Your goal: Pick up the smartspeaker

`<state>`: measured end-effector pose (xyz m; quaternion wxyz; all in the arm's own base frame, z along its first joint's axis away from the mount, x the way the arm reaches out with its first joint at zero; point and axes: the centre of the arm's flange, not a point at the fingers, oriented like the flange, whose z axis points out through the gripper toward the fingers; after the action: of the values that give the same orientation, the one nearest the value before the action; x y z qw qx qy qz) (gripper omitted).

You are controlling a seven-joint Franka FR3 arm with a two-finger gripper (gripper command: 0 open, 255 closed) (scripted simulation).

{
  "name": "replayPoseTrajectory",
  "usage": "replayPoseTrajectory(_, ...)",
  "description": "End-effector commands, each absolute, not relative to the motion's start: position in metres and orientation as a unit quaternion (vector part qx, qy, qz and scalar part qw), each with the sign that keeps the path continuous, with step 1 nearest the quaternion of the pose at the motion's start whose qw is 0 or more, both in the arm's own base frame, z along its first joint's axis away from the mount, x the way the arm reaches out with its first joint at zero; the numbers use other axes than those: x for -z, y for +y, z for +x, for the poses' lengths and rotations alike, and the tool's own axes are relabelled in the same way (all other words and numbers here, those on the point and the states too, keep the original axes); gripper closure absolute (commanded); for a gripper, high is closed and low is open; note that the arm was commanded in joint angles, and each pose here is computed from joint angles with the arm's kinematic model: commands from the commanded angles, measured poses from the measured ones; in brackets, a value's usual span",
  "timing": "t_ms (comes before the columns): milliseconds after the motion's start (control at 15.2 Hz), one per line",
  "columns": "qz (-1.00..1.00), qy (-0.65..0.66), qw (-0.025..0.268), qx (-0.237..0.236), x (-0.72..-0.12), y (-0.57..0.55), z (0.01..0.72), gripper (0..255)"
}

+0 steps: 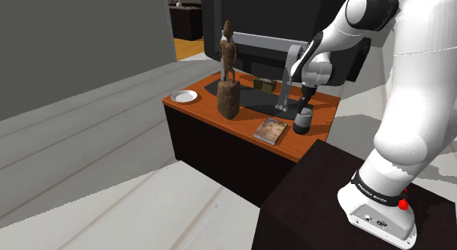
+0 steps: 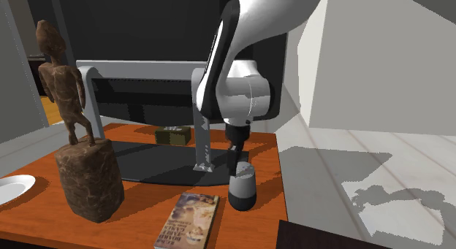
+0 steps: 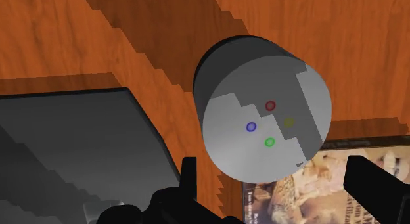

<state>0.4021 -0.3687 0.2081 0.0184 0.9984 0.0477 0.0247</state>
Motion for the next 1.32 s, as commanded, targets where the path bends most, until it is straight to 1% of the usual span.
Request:
replayPoseTrajectory(0, 0.998, 0.048, 0.018, -0.025, -0.197, -0.370, 0.403, 0)
replayPoseTrajectory(264, 0.998, 0.048, 0.018, -0.025, -0.183, -0.370, 0.403, 0)
replayPoseTrajectory(330, 0.998, 0.048, 0.018, -0.025, -0.184, -0.369, 0.403, 255)
replayPoseTrajectory(924, 0.998, 0.048, 0.018, -0.025, -0.183, -0.370, 0.403, 255)
replayPoseTrajectory(1254, 0.998, 0.048, 0.018, -0.025, -0.210, -0.370, 0.403, 255)
